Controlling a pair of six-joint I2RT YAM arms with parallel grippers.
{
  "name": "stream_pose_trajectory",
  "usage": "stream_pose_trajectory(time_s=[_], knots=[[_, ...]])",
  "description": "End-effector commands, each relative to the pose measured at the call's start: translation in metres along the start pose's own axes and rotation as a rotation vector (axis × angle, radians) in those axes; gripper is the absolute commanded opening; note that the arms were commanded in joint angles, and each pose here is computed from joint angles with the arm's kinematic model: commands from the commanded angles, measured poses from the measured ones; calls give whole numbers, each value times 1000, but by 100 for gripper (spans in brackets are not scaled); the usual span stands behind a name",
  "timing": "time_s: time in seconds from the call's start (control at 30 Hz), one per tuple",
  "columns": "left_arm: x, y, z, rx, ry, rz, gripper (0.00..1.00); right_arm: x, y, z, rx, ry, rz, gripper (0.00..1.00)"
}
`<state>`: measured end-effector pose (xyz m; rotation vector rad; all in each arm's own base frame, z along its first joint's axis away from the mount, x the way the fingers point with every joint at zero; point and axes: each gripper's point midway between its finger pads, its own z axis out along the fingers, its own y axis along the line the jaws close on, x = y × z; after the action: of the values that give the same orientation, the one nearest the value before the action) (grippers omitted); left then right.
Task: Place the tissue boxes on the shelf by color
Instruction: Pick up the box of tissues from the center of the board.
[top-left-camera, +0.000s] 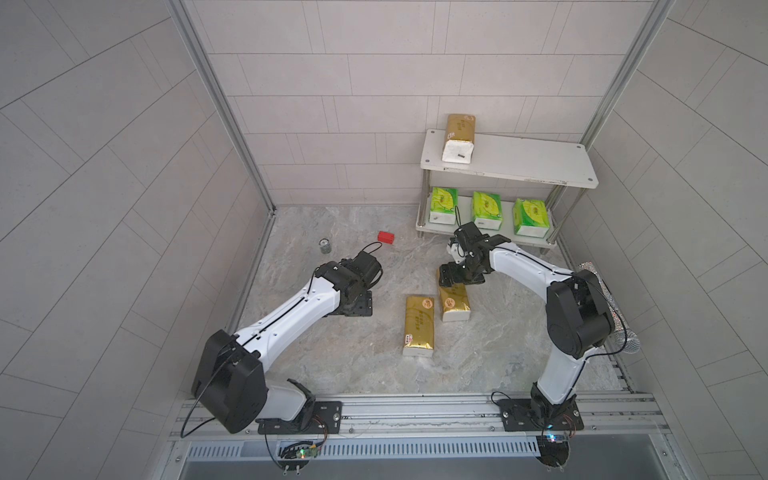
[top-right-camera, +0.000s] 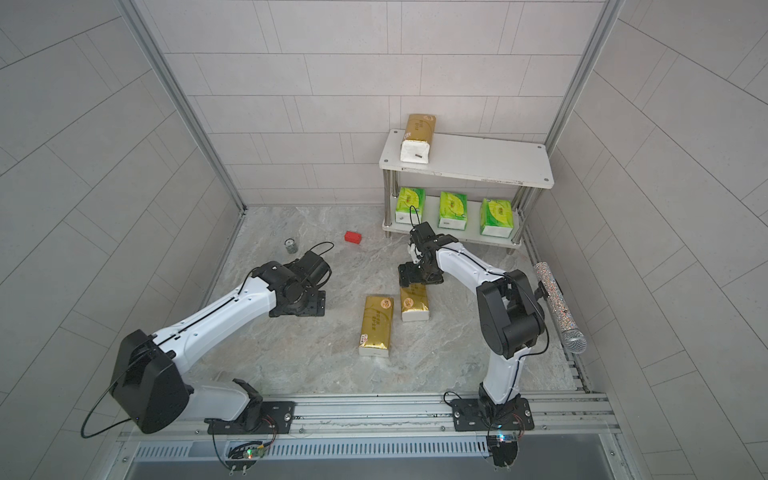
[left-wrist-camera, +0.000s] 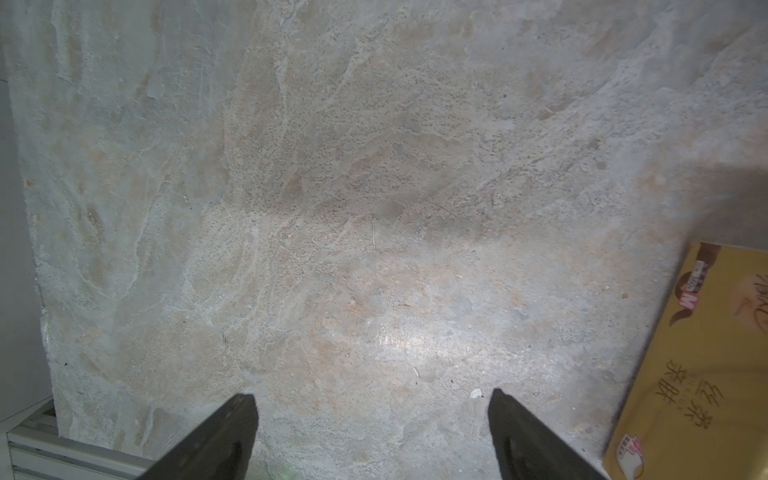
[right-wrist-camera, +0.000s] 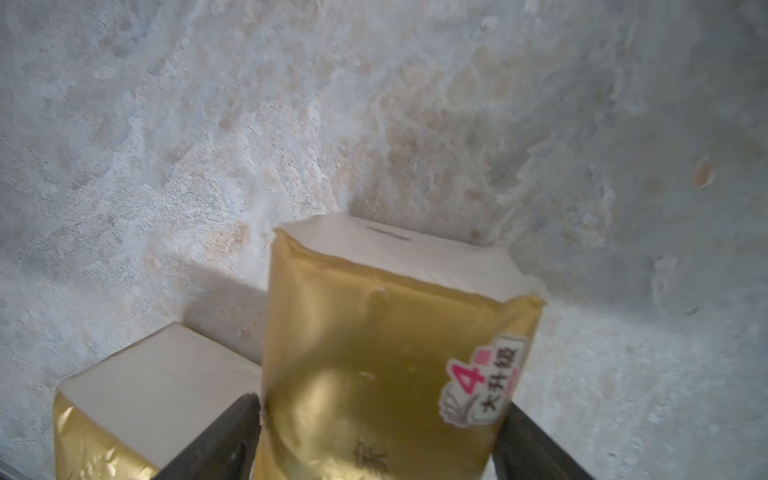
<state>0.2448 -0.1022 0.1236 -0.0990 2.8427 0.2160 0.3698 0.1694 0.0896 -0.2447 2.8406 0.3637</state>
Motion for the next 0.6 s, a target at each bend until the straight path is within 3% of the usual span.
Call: stream_pose_trajectory(time_s=[0.0, 0.23, 0.43, 0.57], knots=[[-1, 4, -4, -32, 3, 29, 95, -13, -2, -26, 41, -70, -53, 93], [-4, 4, -4, -38, 0, 27, 95, -4, -2, -71, 35, -302, -35, 100], [-11, 2, -6, -44, -9, 26, 95, 31, -3, -77, 58, -433, -11, 100], [-13, -1, -7, -40, -5, 29, 95, 48, 3, -79, 77, -581, -12, 100]])
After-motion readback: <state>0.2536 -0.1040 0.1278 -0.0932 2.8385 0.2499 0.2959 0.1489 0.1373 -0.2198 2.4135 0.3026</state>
